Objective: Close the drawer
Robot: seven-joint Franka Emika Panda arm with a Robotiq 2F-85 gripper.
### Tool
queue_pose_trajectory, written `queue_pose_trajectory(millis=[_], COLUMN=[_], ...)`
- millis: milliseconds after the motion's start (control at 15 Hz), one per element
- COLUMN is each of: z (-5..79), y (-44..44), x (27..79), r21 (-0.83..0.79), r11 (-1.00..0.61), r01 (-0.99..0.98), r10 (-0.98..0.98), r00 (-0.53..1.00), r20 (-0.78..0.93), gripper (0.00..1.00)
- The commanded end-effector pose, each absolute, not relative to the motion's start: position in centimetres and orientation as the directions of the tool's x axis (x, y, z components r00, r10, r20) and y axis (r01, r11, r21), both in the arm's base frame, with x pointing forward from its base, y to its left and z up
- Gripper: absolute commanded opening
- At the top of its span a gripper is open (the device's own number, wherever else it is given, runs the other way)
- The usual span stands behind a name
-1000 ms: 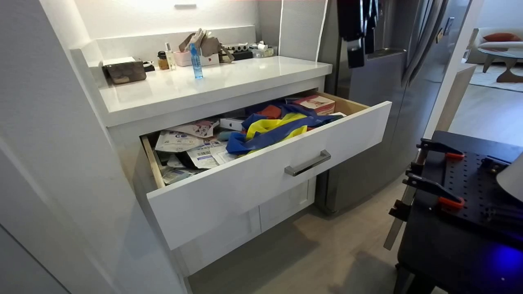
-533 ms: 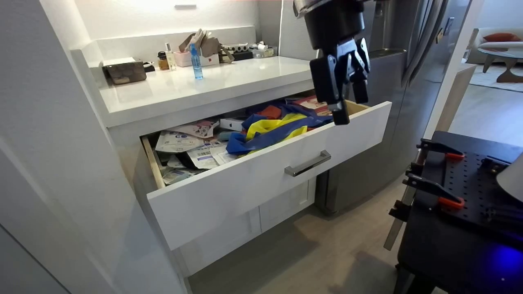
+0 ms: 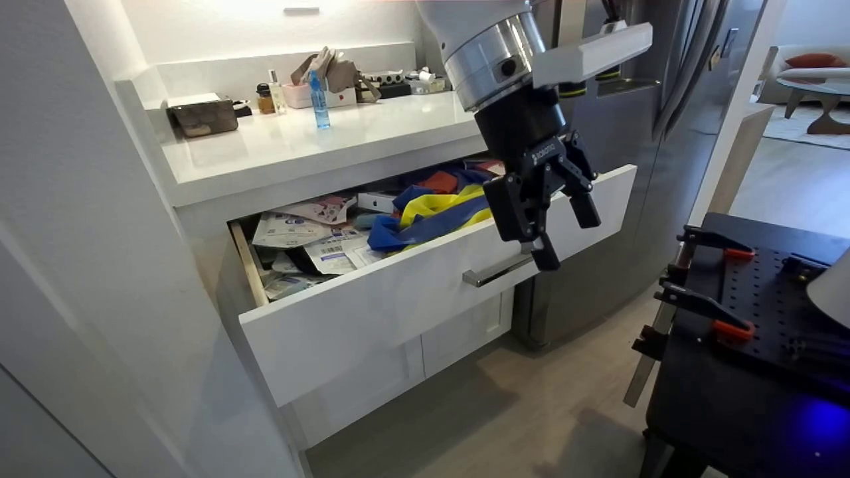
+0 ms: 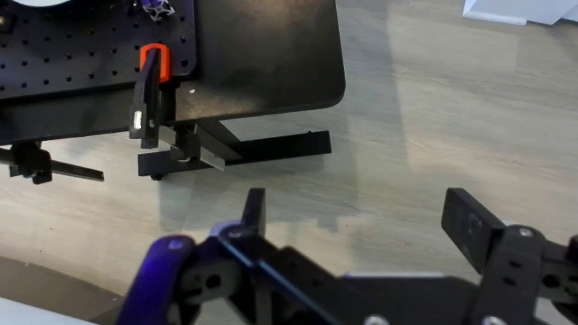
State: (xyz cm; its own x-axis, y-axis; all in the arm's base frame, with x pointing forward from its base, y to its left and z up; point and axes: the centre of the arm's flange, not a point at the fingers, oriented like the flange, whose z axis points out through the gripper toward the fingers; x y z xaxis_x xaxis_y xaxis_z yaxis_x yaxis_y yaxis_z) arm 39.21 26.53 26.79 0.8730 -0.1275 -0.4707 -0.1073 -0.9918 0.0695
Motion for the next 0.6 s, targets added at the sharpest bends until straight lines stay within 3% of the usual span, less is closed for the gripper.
queue_pose_trajectory(millis=[0, 533], z=[24.9, 22.1], y=[27.4, 25.7], x=[41.0, 44.8], r21=[0.132, 0.268], r11=[-0.973, -0.906], r01=[-0.19, -0.327], r10=[-0.231, -0.415], r00=[0.839, 0.808], r20=[-0.493, -0.418], gripper=[1.0, 1.0])
